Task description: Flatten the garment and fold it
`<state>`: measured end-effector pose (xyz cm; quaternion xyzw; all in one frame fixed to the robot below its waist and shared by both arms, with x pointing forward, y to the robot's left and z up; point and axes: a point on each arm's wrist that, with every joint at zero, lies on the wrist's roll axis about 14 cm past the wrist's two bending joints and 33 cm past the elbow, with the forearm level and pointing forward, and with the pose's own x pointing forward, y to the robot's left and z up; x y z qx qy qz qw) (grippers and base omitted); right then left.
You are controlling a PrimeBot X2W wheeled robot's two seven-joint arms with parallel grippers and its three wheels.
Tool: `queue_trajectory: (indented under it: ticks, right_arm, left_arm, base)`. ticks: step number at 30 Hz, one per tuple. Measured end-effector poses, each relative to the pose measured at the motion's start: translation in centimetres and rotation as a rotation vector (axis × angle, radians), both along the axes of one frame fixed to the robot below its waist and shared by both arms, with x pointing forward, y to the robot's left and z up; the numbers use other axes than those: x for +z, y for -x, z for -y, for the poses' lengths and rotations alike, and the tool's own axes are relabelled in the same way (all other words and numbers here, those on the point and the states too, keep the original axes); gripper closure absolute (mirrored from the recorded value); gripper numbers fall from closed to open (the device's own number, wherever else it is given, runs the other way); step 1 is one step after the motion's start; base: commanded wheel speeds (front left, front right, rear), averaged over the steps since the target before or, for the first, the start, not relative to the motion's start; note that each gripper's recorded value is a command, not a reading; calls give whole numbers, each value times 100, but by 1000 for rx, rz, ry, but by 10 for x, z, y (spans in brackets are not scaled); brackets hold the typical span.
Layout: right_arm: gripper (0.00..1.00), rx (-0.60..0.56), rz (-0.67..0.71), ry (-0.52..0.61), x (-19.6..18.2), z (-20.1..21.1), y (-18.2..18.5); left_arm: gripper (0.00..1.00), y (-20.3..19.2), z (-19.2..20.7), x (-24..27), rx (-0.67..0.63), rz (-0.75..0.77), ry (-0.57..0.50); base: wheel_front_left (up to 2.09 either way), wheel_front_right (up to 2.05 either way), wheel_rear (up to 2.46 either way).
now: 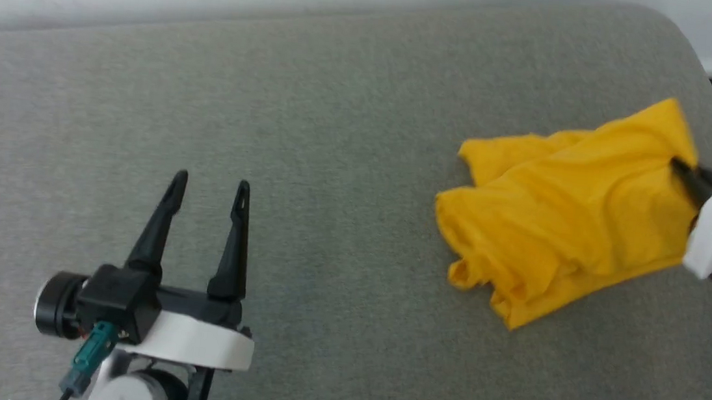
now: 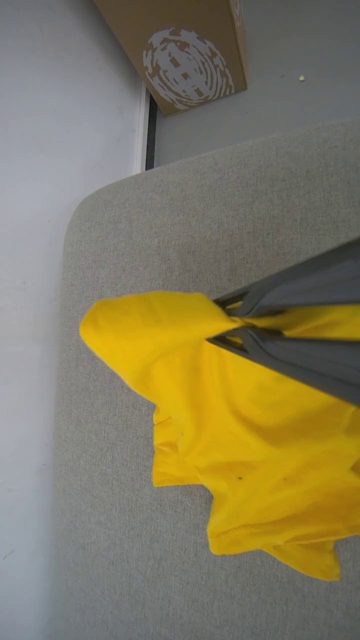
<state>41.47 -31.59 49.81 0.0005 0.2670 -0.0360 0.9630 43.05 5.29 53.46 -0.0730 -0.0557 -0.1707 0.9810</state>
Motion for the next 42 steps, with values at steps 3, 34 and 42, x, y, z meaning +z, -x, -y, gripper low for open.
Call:
queue_trajectory:
  ticks: [3, 34, 42]
  right_arm:
    - [100, -33, -9, 41, 2, 22, -4]
    - [0, -288, -245, 273, -82, 154, -21]
    - [0, -252, -205, 279, -74, 147, -29]
  left_arm:
    - [0, -12, 10, -3, -27, 6, -12]
    - [0, -79, 33, -68, -54, 6, -86]
    - [0, -78, 29, -56, -27, 24, -57]
  base:
    - [0, 0, 0]
    - [0, 0, 0]
    - [0, 0, 0]
